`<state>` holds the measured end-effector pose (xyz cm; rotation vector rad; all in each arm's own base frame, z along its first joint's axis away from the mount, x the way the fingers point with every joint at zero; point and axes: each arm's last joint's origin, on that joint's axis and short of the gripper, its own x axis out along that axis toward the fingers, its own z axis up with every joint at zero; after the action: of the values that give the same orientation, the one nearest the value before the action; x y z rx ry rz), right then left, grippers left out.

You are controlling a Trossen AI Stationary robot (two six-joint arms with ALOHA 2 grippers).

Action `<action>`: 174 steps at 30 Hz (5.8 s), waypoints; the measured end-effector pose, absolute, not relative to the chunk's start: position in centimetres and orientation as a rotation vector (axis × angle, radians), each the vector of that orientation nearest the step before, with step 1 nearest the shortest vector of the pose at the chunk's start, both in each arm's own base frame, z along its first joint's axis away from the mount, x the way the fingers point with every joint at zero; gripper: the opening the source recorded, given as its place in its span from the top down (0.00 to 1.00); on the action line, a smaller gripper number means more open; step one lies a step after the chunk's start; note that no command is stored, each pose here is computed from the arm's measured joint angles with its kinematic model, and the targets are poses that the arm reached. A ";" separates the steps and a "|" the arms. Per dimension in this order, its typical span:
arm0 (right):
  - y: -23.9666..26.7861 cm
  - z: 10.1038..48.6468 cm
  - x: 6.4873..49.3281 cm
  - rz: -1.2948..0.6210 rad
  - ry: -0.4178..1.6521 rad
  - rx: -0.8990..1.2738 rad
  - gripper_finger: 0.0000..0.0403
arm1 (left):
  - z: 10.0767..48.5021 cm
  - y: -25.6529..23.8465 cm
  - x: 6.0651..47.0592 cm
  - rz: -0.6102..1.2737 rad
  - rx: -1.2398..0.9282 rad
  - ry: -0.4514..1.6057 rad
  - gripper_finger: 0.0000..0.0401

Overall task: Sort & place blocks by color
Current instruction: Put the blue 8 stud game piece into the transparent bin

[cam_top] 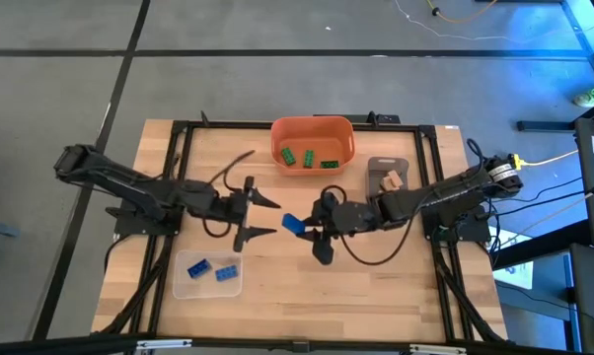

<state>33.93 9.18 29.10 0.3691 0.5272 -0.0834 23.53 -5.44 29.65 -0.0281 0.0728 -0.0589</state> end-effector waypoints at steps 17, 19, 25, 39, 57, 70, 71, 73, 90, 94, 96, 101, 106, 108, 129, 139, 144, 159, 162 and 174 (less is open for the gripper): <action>9.2 28.0 33.9 -0.066 0.624 0.352 0.65 | 26.5 -6.3 26.9 -0.049 -0.128 0.116 0.29; 9.3 27.8 34.1 -0.064 0.618 0.354 0.65 | 26.2 -6.4 27.0 -0.064 -0.126 0.134 0.29; 9.4 27.2 34.5 -0.059 0.629 0.356 0.65 | 25.5 -6.6 27.5 -0.102 -0.163 0.161 0.29; 9.7 26.6 35.3 -0.034 0.605 0.372 0.65 | 25.0 -6.8 27.7 -0.125 -0.178 0.185 0.29; 9.7 26.7 35.3 -0.033 0.605 0.372 0.65 | 25.0 -6.7 27.7 -0.133 -0.203 0.196 0.50; 10.0 26.6 35.0 0.035 0.666 0.359 0.42 | 24.8 -6.3 27.4 -0.151 -0.201 0.250 0.68; 10.0 26.6 34.9 0.031 0.692 0.353 0.39 | 24.7 -6.3 27.3 -0.144 -0.198 0.263 0.68; 9.9 27.0 34.7 0.015 0.748 0.338 0.34 | 24.6 -6.1 26.9 -0.127 -0.188 0.304 0.68; 10.1 25.3 27.3 -0.116 0.917 0.454 0.29 | 28.5 -4.9 20.2 0.012 -0.221 0.215 0.68; 10.5 25.3 25.6 -0.149 0.693 0.559 0.29 | 28.3 -4.7 18.1 0.015 -0.275 0.046 0.68; 10.6 25.4 25.1 -0.155 0.588 0.593 0.29 | 27.9 -4.5 17.1 0.005 -0.325 -0.049 0.68; 10.8 26.2 25.2 -0.119 0.419 0.629 0.29 | 26.5 -4.2 15.4 0.017 -0.384 -0.194 0.68; 10.8 26.6 25.4 -0.098 0.381 0.615 0.29 | 26.4 -3.9 14.7 0.037 -0.394 -0.229 0.68; 10.7 26.6 25.4 -0.095 0.374 0.606 0.29 | 26.4 -3.9 14.7 0.038 -0.392 -0.229 0.68; 10.5 26.6 25.5 -0.147 0.351 0.599 0.29 | 25.8 -4.5 14.8 -0.156 -0.431 -0.137 0.68; 10.5 26.6 25.5 -0.146 0.351 0.600 0.29 | 27.0 -6.9 14.6 -0.272 -0.471 0.290 0.68; 10.5 26.6 25.5 -0.146 0.353 0.600 0.29 | 29.1 -9.1 14.6 -0.321 -0.375 0.520 0.68; 10.5 26.6 25.5 -0.146 0.354 0.599 0.29 | 26.9 -18.4 15.4 -0.511 -0.201 0.935 0.68; 10.5 26.6 25.5 -0.146 0.354 0.599 0.29 | 25.8 -19.4 15.4 -0.511 -0.164 0.979 0.68; 10.5 26.6 25.5 -0.146 0.354 0.600 0.29 | 24.5 -19.6 15.6 -0.488 -0.040 1.017 0.68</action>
<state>25.51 10.48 26.60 0.5997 0.3536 -0.1457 15.59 -19.64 24.48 -0.0403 1.0174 -0.4879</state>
